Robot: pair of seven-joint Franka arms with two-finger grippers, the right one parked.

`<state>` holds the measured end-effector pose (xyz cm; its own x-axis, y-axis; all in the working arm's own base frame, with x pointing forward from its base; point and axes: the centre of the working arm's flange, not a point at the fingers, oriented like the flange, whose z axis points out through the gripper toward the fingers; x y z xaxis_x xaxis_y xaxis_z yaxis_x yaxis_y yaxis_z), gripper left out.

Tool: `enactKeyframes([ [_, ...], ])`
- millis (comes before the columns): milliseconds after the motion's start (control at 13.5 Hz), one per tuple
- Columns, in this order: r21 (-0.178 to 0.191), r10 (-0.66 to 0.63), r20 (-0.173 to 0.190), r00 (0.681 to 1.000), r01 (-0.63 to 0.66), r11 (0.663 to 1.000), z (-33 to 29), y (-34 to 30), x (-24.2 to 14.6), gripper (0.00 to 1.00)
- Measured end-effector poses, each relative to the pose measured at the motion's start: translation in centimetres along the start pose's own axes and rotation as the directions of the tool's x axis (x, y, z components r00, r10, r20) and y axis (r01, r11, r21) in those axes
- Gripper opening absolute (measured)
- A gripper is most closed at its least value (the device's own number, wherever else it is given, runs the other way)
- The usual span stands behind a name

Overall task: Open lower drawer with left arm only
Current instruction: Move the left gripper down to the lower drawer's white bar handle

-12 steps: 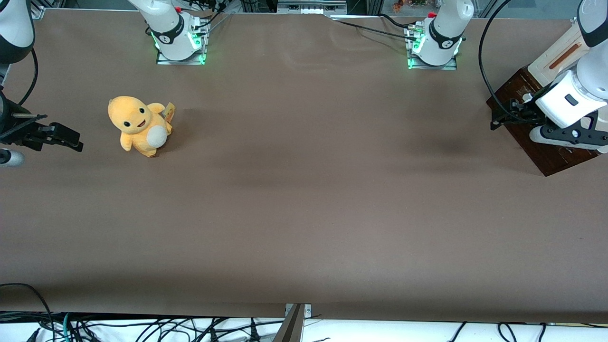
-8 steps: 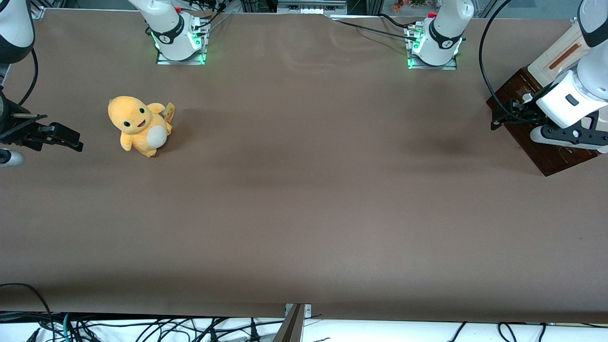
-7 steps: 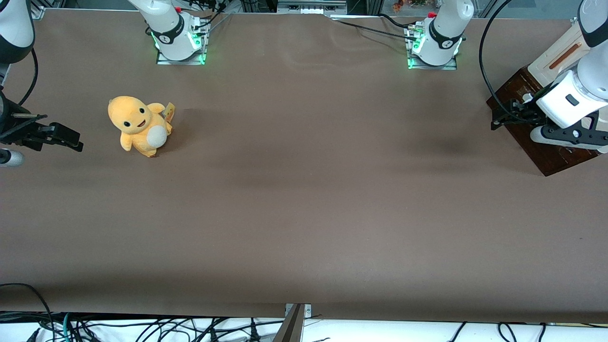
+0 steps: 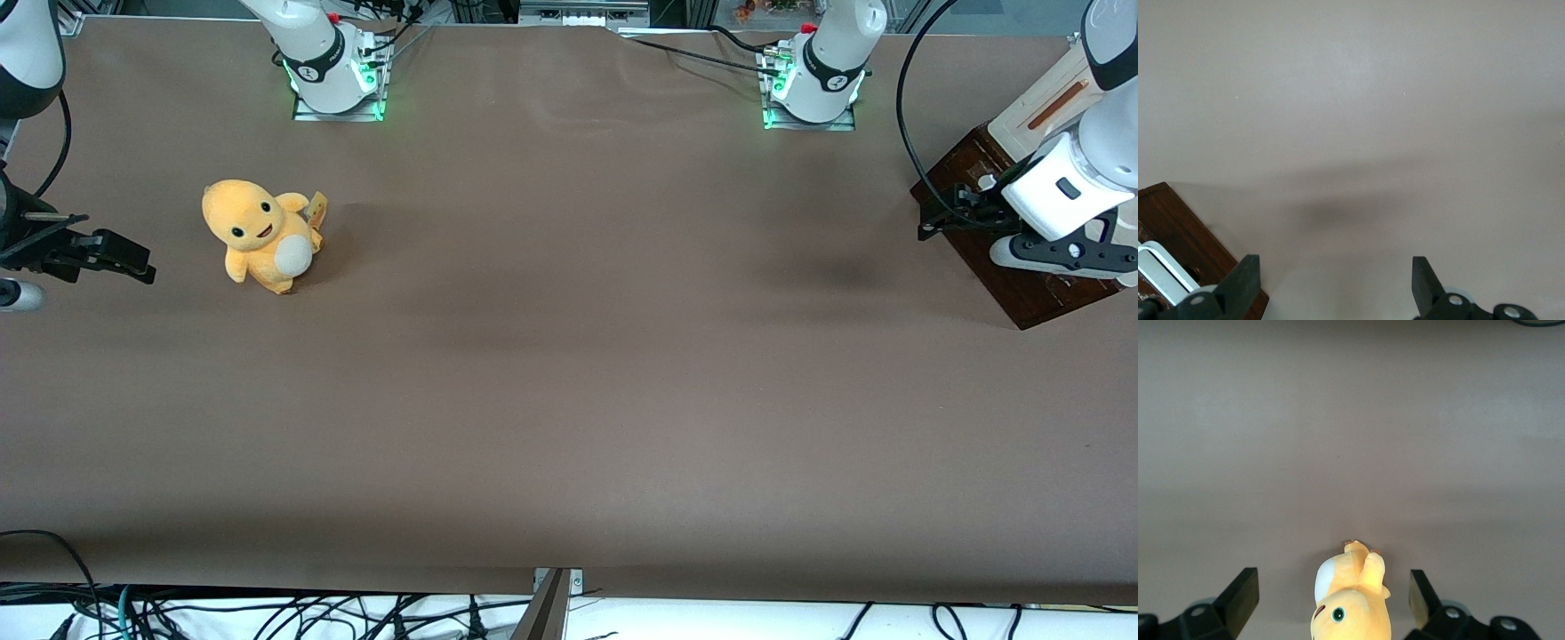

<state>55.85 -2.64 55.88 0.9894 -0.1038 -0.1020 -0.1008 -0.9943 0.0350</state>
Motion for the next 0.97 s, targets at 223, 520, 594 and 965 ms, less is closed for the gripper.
enactKeyframes([
  [223, -0.001, 0.002, 0.012, 1.0, -0.002, 1.0, 0.5, 0.1, 0.2, 1.0],
  [520, -0.005, 0.003, 0.078, 0.997, -0.002, 1.0, 1.2, 0.1, -0.4, 1.0],
  [594, -0.006, 0.002, 0.097, 0.995, -0.001, 1.0, 1.3, 0.1, -0.6, 1.0],
  [965, 0.03, -0.01, 0.129, 0.992, 0.007, 1.0, 2.4, -0.9, -0.3, 1.0],
])
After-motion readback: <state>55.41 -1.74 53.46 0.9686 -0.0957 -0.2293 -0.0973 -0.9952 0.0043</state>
